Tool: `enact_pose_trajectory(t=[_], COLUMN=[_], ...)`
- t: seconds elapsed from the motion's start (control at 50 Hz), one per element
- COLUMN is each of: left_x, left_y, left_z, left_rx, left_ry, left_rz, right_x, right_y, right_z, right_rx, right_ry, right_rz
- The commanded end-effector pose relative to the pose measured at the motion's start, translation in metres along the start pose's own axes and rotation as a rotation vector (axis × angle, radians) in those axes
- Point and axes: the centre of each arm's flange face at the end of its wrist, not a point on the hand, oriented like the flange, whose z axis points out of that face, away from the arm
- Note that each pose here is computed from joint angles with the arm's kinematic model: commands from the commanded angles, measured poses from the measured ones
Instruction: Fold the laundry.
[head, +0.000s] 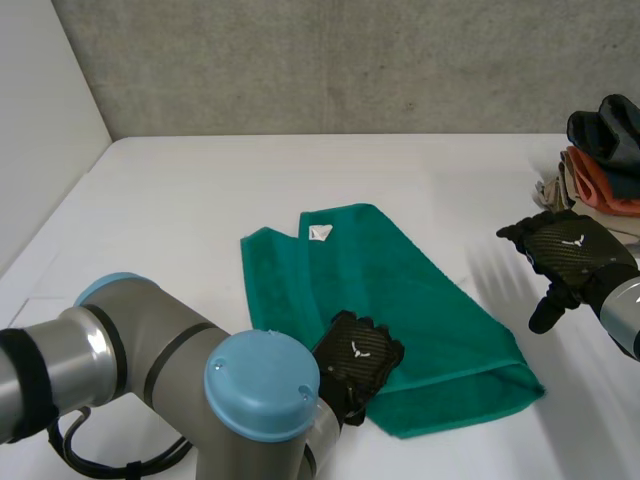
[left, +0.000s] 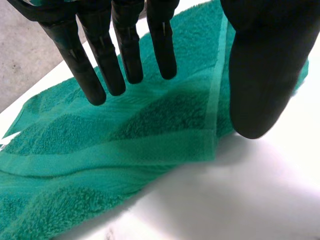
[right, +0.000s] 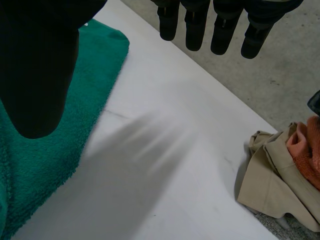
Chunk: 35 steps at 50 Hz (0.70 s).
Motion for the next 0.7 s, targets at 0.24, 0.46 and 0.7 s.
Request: enact_pose_trajectory(t=[0.24,0.46,0.7], left_x=[-0.005,-0.008,-0.083], left_y=[0.003,0.002,-0.099], left_z=[0.021,0.028,-0.013], left_rx=[0.034,0.033,0.300], left_ry=[-0.067,-0.075,-0.328], left_rz=[0.006,0.028,-0.011], right_x=[-0.004,-0.004,0.012], right_y=[0.005,0.006,0.000], right_z=[0.000,0.000,0.000], right_rx=[-0.010,-0.011,-0.023], right_ry=[-0.010,-0.007,0.085], right_rz=[-0.024,-0.027,0.001])
